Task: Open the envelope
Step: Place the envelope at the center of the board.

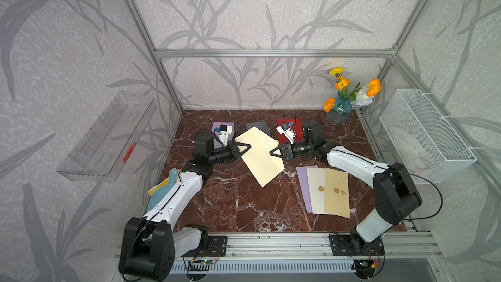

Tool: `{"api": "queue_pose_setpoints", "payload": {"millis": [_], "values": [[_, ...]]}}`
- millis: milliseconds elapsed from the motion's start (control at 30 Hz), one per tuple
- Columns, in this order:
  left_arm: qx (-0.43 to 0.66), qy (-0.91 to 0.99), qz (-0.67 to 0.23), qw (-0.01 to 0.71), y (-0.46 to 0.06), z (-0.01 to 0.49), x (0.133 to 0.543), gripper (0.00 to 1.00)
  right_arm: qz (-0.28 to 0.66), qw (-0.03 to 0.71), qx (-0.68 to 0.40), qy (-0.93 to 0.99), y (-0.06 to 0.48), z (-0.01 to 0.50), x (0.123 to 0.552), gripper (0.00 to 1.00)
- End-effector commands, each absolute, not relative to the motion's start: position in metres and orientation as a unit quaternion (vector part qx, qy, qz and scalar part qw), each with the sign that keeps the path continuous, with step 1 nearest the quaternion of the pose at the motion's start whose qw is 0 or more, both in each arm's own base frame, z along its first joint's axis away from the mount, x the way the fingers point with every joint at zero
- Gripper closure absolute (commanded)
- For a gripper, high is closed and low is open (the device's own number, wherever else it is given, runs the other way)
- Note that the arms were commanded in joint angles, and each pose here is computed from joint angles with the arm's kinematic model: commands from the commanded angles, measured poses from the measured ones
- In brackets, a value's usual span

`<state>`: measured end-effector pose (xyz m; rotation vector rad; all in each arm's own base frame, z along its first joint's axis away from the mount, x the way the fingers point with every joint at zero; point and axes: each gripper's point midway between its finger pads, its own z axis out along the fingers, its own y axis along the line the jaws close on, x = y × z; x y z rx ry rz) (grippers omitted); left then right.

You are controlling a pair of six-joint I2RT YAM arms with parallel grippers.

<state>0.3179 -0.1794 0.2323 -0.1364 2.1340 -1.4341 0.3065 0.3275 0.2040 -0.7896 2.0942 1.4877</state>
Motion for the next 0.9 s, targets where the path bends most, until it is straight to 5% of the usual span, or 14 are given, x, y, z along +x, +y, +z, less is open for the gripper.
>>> {"api": "queue_pose_setpoints", "payload": {"millis": [0,233,467,867], "values": [[-0.057,0.810,-0.497,0.307,-0.168,0.235,0.324,1.00,0.556,0.237,-0.300,0.738,0.330,0.222,0.307,1.00],[-0.076,0.821,-0.455,0.336,-0.154,0.233,0.337,0.92,0.590,0.212,-0.292,0.722,0.332,0.225,0.298,1.00],[-0.103,0.838,-0.419,0.335,-0.142,0.220,0.348,0.49,0.622,0.198,-0.272,0.707,0.334,0.233,0.295,1.00],[-0.114,0.839,-0.303,0.437,-0.093,0.258,0.330,0.36,0.611,0.198,-0.162,0.750,0.342,0.218,0.325,1.00]]}}
